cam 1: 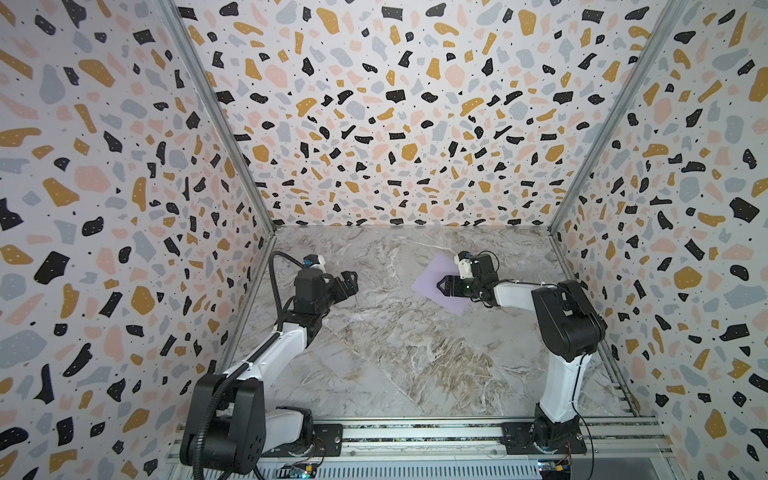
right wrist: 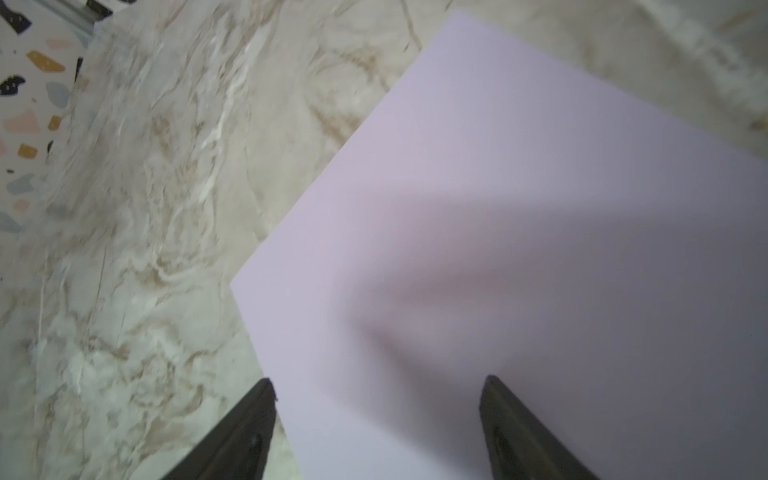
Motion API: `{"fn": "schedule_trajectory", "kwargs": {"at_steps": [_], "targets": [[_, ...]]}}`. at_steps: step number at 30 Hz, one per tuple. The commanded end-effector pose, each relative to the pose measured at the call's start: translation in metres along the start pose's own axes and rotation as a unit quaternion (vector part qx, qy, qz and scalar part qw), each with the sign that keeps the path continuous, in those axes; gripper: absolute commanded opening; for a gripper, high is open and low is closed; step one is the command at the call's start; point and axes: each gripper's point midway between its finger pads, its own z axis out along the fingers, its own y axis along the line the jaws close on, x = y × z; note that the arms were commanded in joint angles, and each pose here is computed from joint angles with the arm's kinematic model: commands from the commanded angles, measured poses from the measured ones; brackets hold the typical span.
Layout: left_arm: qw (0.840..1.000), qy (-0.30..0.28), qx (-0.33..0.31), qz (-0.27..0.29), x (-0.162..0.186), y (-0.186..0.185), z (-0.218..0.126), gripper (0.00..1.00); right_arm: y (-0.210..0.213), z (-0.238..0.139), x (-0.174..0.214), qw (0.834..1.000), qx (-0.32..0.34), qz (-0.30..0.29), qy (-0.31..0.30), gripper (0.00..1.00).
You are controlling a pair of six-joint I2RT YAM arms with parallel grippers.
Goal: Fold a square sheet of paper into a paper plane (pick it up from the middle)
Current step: 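Reach the right gripper to the lavender sheet's middle while the left arm moves inward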
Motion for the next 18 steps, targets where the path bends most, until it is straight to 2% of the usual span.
{"fn": "schedule_trajectory", "kwargs": {"at_steps": [1, 6, 9, 12, 16, 18], "targets": [[1.000, 0.004, 0.022, 0.012, -0.007, -0.018, 0.000, 1.00, 0.016, -0.006, 0.077, 0.996, -0.003, -0.002, 0.091, 0.78], [0.998, 0.039, 0.039, 0.024, 0.015, -0.034, 0.002, 1.00, 0.050, -0.032, 0.153, 0.988, -0.032, -0.040, 0.147, 0.75], [0.996, 0.061, 0.049, 0.035, 0.033, -0.046, 0.003, 1.00, 0.066, -0.046, 0.181, 0.983, -0.059, -0.037, 0.169, 0.74], [0.994, 0.082, 0.061, 0.047, 0.050, -0.060, 0.005, 1.00, 0.086, -0.056, 0.173, 0.983, -0.089, -0.033, 0.158, 0.72], [0.989, 0.112, 0.082, 0.054, 0.075, -0.082, 0.006, 1.00, 0.095, -0.072, 0.125, 0.992, -0.083, -0.029, 0.094, 0.72], [0.984, 0.134, 0.101, 0.058, 0.093, -0.100, 0.006, 1.00, 0.085, -0.080, 0.108, 0.995, -0.068, -0.011, 0.070, 0.71]]}}
